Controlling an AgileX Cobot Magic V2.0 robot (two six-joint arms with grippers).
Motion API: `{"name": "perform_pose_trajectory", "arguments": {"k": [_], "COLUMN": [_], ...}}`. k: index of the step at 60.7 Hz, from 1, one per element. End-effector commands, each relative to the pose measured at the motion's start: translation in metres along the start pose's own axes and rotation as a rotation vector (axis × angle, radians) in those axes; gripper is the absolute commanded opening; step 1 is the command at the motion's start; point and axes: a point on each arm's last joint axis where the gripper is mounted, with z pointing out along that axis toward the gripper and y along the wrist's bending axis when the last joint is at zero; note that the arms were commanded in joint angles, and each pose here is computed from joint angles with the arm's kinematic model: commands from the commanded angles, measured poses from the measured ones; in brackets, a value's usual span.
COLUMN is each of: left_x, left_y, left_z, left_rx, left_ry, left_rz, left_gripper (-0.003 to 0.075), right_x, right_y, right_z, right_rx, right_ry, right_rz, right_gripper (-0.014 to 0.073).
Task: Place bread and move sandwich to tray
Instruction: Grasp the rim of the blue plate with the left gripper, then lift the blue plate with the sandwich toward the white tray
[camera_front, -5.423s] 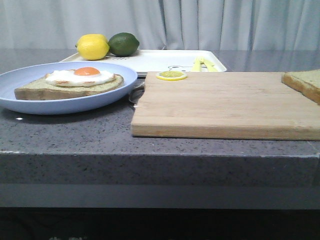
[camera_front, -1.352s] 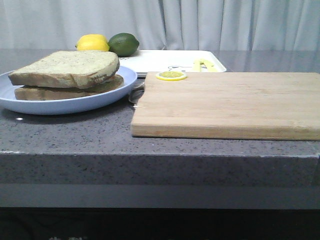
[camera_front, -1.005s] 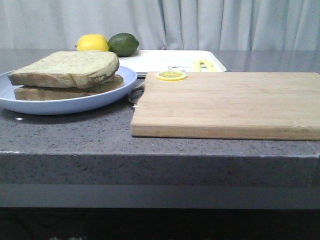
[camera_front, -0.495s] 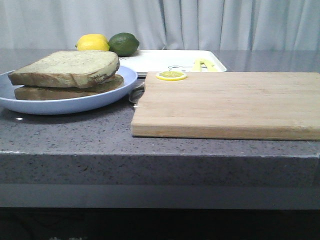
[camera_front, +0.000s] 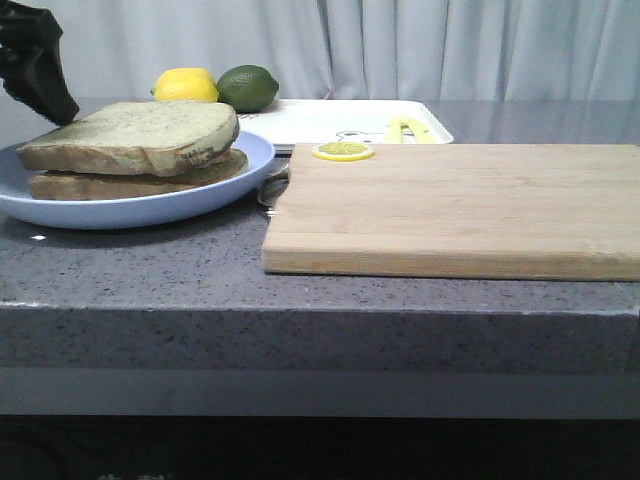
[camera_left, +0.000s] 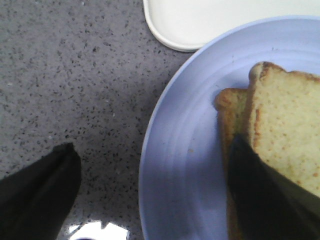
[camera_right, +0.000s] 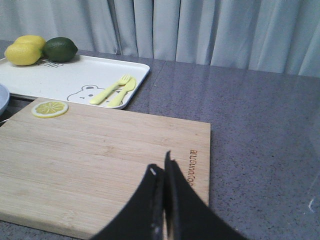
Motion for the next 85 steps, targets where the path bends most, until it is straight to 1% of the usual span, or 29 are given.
{"name": "perform_pose_trajectory", "arguments": {"k": [1,9,14,20,27,33,36,45,53,62,68,73,77,85], "left_x": [-0.015,-0.013,-0.011,-0.008,-0.005,-0.004,-0.004,-0.004,-0.004,-0.007,-0.014,-0.023,-0.033,-0.054], "left_y": [-0.001,-0.002,-0.002,-0.002,-0.003,-0.003,-0.003,-0.003,0.0,0.008,0.016,0.019,0.019,0.015], "left_z": [-0.013,-0.001,0.005,0.012,0.02,0.021,0.021,0.021,0.02,0.006,-0.013,-0.028,-0.039,-0.059], "left_rx": [-0.006,0.013,0.021,0.024,0.036,0.037,0.038,0.039,0.036,0.073,0.14,0.224,0.27,0.305], "left_ry": [-0.102,-0.065,-0.04,-0.014,0.026,0.035,0.035,0.038,0.036,-0.012,-0.054,-0.075,-0.102,-0.19], "left_rz": [0.004,-0.014,-0.021,-0.022,-0.033,-0.032,-0.033,-0.033,-0.043,-0.144,-0.212,-0.251,-0.251,-0.24], "left_gripper": [0.0588,0.0578,0.052,0.0413,0.0322,0.0246,0.0192,-0.0022,-0.0019,-0.0019,-0.0019,-0.0019,-0.0019,-0.0019], "right_x": [-0.015,-0.015,-0.015,-0.015,-0.015,-0.015,-0.015,-0.015,-0.015,-0.015,-0.015,-0.015,-0.015,-0.015], "right_y": [-0.001,-0.001,-0.001,-0.001,-0.001,-0.001,-0.001,-0.001,-0.001,-0.001,-0.001,-0.001,-0.001,-0.001], "right_z": [-0.002,-0.002,-0.002,-0.002,-0.002,-0.002,-0.002,-0.002,-0.002,-0.002,-0.002,-0.002,-0.001,-0.001], "right_rx": [0.016,0.016,0.016,0.016,0.016,0.016,0.016,0.016,0.016,0.016,0.016,0.015,0.015,0.013], "right_ry": [-0.099,-0.099,-0.099,-0.099,-0.099,-0.099,-0.099,-0.099,-0.1,-0.1,-0.1,-0.1,-0.099,-0.099], "right_rz": [0.008,0.008,0.008,0.008,0.008,0.008,0.008,0.008,0.008,0.008,0.008,0.009,0.009,0.015], "right_gripper": [-0.0059,-0.0059,-0.0059,-0.0059,-0.0059,-0.0059,-0.0059,-0.0059,-0.0059,-0.0059,-0.0059,-0.0059,-0.0059,-0.0059]}}
